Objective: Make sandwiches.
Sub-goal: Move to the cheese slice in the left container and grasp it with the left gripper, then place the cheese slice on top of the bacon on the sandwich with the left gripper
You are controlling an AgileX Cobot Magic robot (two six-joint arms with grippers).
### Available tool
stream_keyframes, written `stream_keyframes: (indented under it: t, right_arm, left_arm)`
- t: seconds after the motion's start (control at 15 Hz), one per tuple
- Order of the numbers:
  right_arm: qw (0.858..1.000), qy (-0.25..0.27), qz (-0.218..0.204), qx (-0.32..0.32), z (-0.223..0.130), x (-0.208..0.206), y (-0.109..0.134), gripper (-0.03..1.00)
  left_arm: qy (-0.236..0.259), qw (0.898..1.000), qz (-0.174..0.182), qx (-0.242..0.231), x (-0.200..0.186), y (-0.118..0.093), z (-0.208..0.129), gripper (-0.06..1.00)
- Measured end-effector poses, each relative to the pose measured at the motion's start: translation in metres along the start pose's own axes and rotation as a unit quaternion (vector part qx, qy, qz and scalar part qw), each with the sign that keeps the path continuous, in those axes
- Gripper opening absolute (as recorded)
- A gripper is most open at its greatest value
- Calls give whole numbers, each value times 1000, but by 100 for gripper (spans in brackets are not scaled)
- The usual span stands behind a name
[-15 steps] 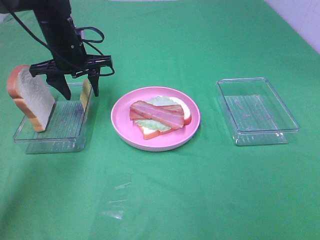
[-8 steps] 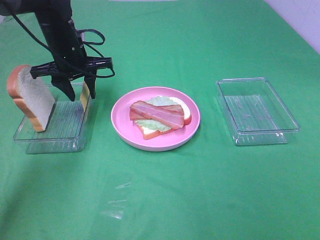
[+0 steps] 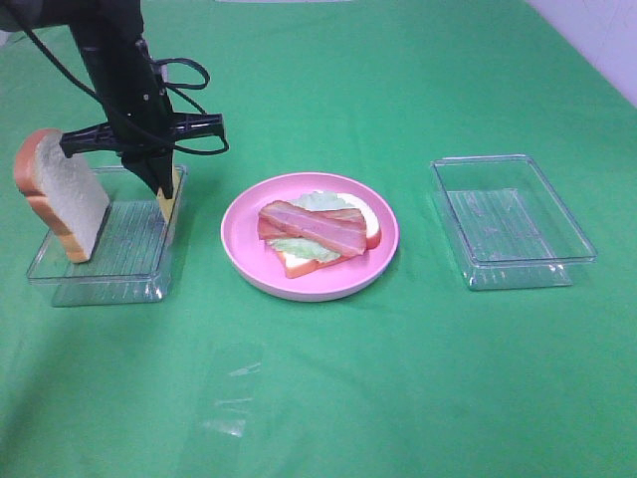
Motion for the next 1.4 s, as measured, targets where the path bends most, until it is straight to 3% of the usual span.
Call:
stream_keyframes:
  t: [0.27,0.4,0.6,0.8,1.07,1.4]
  right_arm:
    - [1000,0,0,0,0,0,0,96]
    - [1000,0,0,0,0,0,0,96]
    - [1000,0,0,0,0,0,0,96]
    - [1000,0,0,0,0,0,0,96]
    - [1000,0,0,0,0,0,0,96]
    - [1000,0,0,0,0,0,0,96]
  left_arm:
    - [-3,1000,-3,0,-5,-1,0,0]
    - [-27,999,-18,2,-29,-3,1,0]
    - [-106,989,-98,13,-104,-20,8,0]
    - [-135,979,-150,24,-136,-31,9,0]
    - [-105,974,-194,41,-129,-42,5,0]
    - [-11,958,-264,108,-74,-92,-18,0]
Point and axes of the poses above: a point on each arm's last joint axis where the gripper is mounted, x pointing out along that axis toward the gripper, y along the wrist's bending axis when the last joint is at zero, z = x × y, the point moved 1 cm from there along x, pointing out along that axis toward the gripper, and after that the axes turned 5 degrees about -x, right-handed, at the moved point
